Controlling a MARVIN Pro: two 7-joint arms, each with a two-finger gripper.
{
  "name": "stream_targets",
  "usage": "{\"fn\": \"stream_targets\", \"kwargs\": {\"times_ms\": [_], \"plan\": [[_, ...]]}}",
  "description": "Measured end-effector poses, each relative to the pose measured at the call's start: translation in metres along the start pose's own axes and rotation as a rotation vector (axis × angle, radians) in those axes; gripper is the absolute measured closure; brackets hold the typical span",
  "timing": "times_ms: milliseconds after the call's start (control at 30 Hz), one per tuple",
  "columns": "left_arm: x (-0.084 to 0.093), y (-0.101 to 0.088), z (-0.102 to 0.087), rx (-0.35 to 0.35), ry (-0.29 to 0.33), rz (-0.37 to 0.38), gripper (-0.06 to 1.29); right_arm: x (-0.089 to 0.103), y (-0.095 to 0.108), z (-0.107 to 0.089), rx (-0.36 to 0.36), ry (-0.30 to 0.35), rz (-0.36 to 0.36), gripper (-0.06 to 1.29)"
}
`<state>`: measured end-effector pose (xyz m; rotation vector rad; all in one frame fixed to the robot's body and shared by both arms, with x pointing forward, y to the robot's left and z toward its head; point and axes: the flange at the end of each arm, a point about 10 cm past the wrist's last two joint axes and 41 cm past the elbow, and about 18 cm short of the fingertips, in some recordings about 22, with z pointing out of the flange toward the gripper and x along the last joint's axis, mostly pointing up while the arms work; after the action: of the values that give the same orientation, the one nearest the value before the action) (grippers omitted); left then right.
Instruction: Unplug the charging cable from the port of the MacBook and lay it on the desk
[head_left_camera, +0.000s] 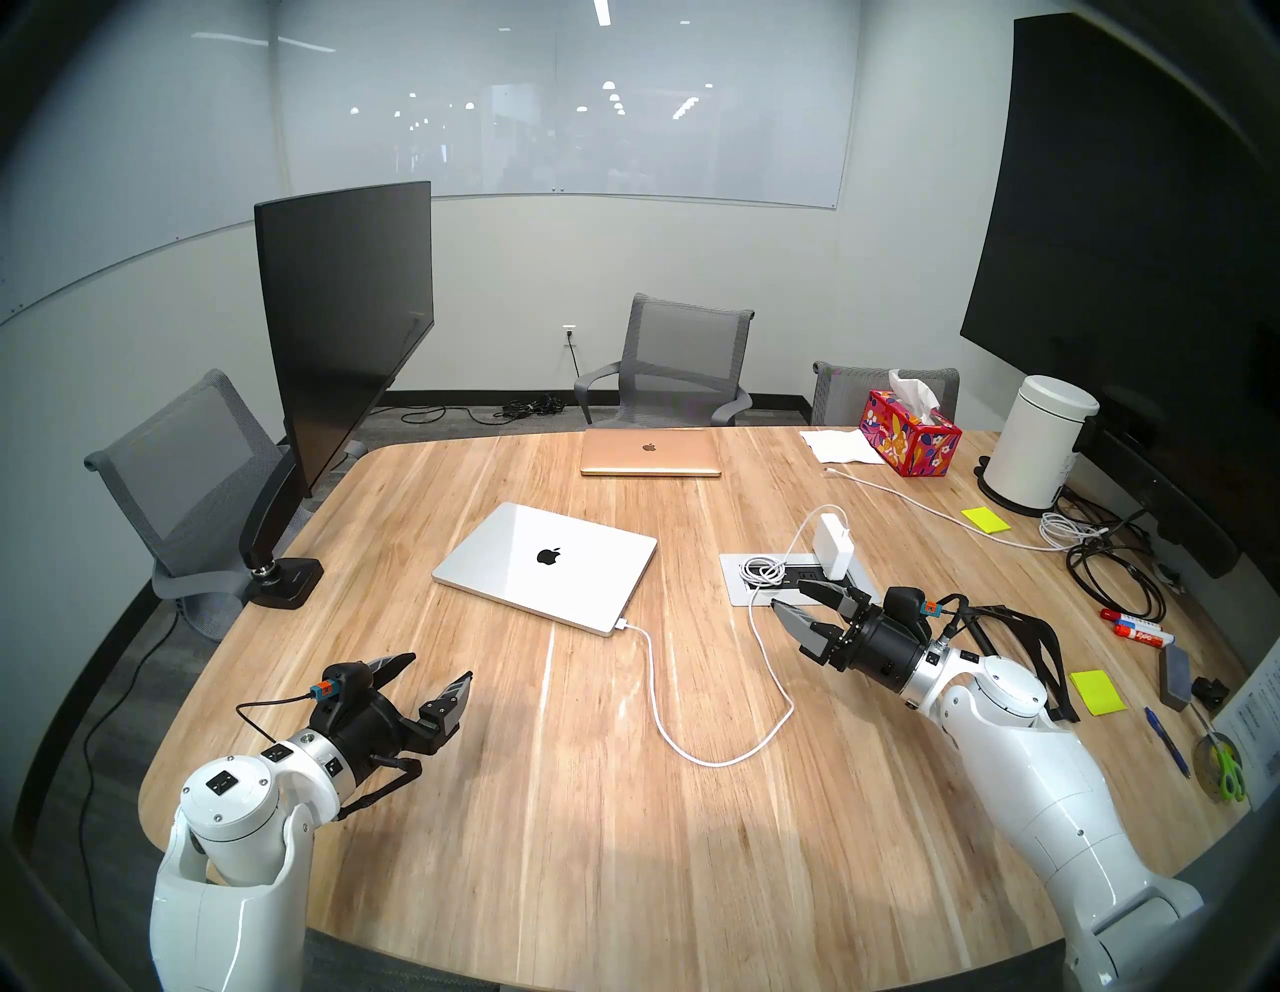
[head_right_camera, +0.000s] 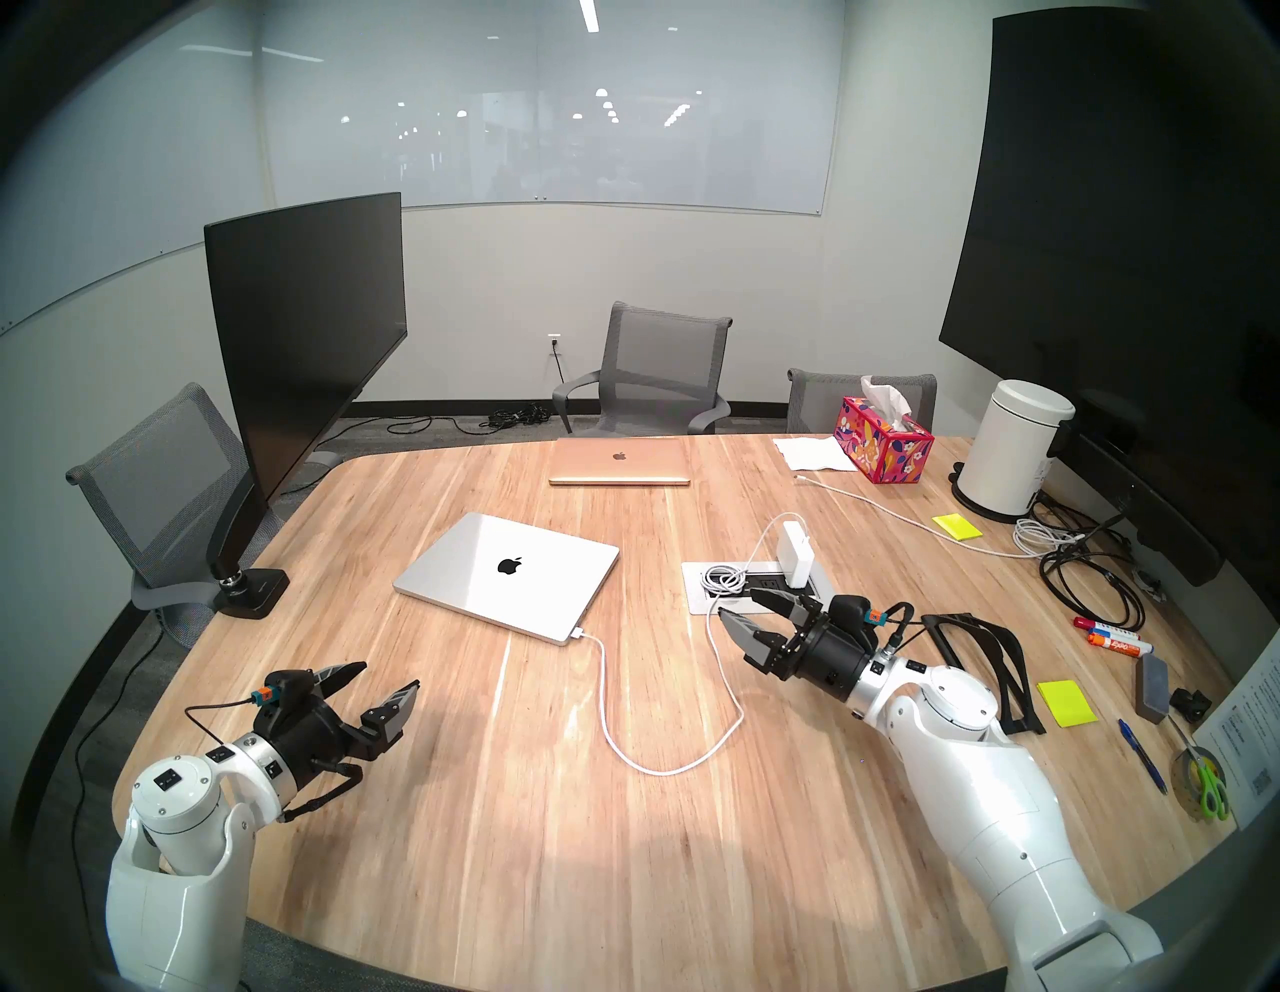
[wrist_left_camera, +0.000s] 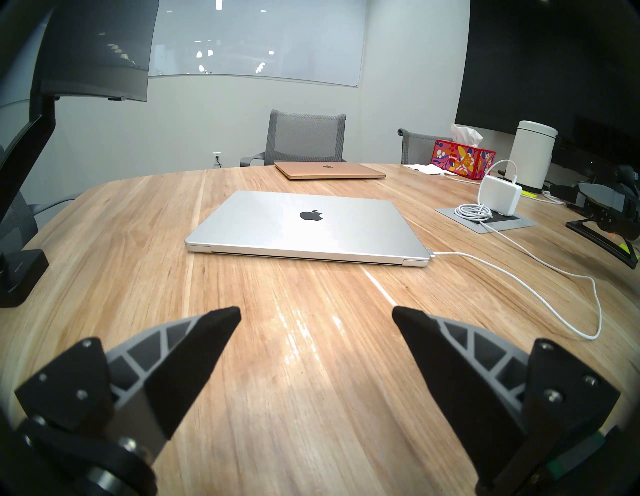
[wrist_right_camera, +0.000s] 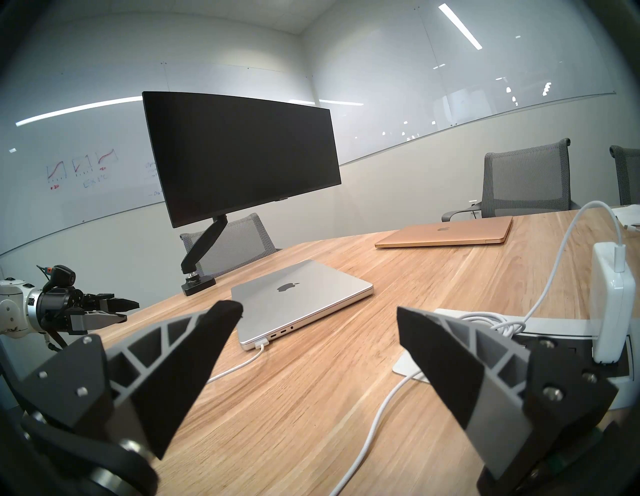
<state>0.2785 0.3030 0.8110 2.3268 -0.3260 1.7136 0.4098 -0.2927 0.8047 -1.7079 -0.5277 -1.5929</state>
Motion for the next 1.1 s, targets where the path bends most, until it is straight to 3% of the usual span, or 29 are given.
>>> {"fn": "stream_targets", "kwargs": {"times_ms": [433,1100], "plan": [[0.000,0.000,0.000,0.000,0.000,0.000,0.03,-0.001,0.000,0.000,0.003,-0.006,-0.006,0.01],[0.000,0.000,0.000,-0.001,0.000,-0.001,0.03,-0.005,-0.008,0.013,0.110,-0.142,-0.070,0.01]]}}
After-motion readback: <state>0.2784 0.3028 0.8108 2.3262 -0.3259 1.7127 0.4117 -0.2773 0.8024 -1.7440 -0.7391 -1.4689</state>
